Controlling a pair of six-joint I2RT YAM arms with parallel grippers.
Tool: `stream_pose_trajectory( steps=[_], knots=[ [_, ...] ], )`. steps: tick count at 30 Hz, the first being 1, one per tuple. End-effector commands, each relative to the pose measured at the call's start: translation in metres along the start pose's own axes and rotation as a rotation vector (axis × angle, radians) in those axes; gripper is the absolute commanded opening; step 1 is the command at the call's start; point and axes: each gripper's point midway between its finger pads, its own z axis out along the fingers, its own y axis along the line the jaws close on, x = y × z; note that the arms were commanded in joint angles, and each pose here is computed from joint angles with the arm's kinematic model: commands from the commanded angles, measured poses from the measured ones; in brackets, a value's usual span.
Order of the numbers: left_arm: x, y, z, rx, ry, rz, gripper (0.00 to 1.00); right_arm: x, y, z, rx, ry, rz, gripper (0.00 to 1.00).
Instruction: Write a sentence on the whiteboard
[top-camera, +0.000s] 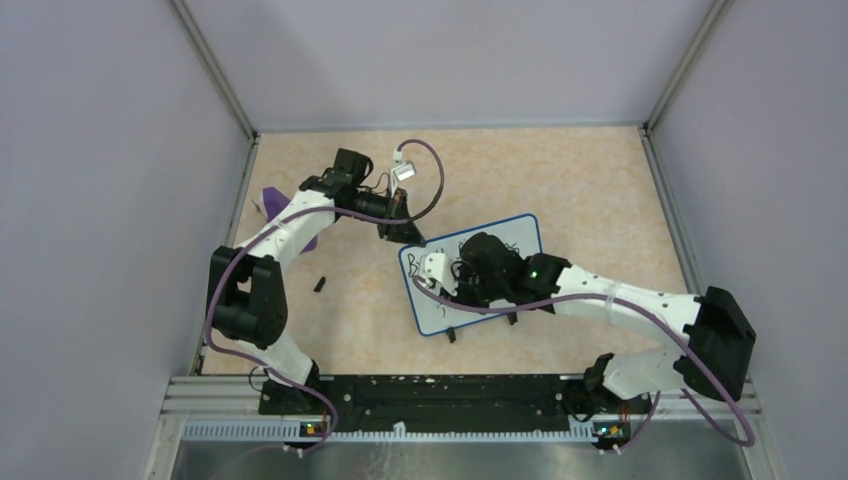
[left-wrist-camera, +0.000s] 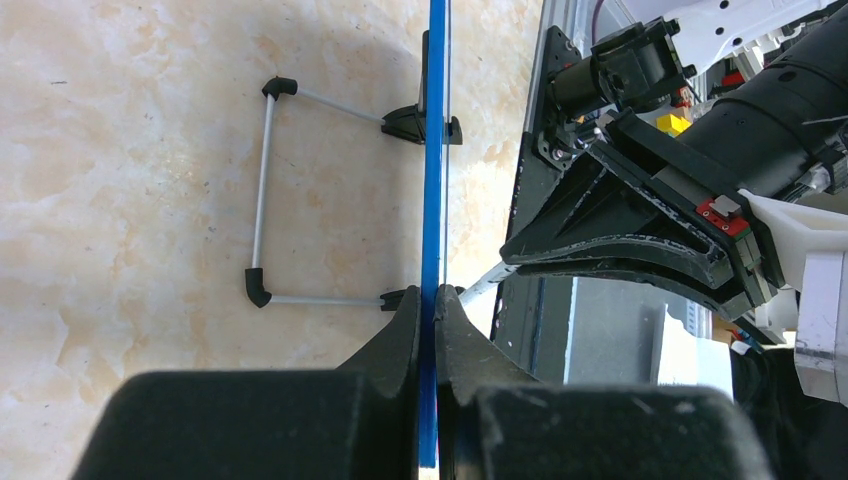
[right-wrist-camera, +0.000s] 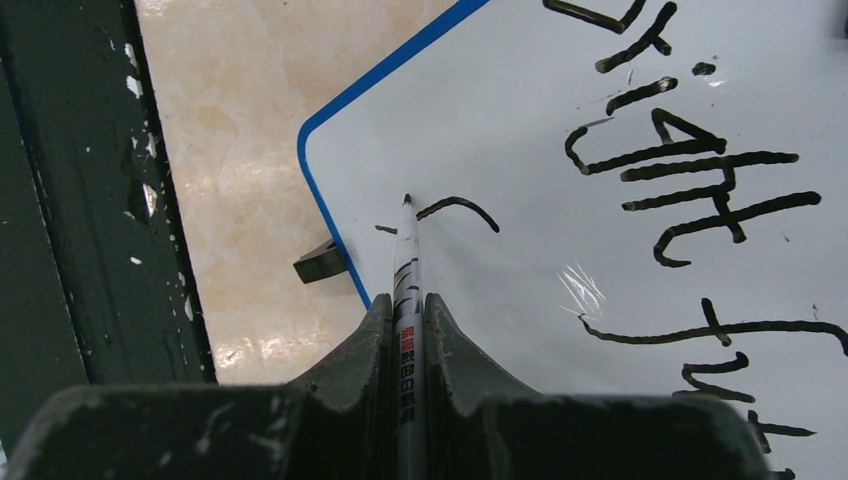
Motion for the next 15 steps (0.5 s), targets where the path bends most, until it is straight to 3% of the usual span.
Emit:
stream_pose_trajectory(
  steps=[1, 15],
  knots=[
    [0.011, 0.016, -0.001, -0.061, 0.037, -0.032, 0.00, -0.024, -0.014, -0.001, 0.061, -0.049, -0.013, 0.00],
    [0.010, 0.017, -0.003, -0.066, 0.033, -0.032, 0.00, 0.006, -0.026, -0.022, 0.135, 0.015, 0.017, 0.00]
  ],
)
